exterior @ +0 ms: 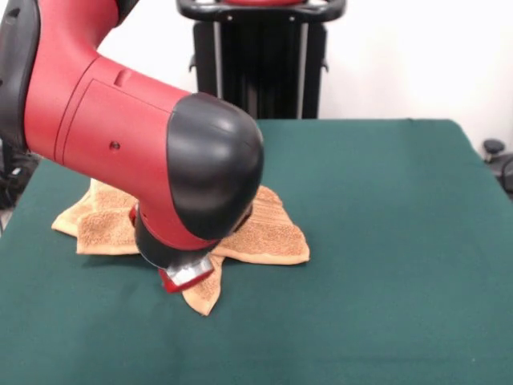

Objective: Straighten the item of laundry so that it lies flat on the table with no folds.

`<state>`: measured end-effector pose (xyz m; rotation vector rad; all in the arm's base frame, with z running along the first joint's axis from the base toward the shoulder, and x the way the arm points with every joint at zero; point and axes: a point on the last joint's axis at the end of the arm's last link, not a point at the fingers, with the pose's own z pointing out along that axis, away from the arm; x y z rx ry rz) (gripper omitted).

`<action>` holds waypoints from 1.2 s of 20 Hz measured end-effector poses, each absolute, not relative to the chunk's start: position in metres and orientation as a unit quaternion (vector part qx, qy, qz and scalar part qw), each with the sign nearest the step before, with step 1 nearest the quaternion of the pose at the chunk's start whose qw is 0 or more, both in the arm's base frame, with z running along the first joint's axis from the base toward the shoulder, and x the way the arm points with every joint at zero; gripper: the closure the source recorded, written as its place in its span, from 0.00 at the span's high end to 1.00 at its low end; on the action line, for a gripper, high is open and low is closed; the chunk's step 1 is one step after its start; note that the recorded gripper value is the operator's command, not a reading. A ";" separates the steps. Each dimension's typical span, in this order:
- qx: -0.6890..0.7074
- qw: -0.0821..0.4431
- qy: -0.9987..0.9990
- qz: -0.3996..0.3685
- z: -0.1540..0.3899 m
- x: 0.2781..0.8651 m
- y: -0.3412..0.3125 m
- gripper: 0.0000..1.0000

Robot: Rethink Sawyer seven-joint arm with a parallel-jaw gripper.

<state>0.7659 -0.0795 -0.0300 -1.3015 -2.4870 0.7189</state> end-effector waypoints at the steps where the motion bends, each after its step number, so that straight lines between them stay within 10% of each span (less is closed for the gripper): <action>1: -0.448 0.120 -0.852 0.245 -0.030 0.768 -0.078 1.00; 24: -0.452 0.190 -0.823 0.288 -0.020 0.764 -0.068 1.00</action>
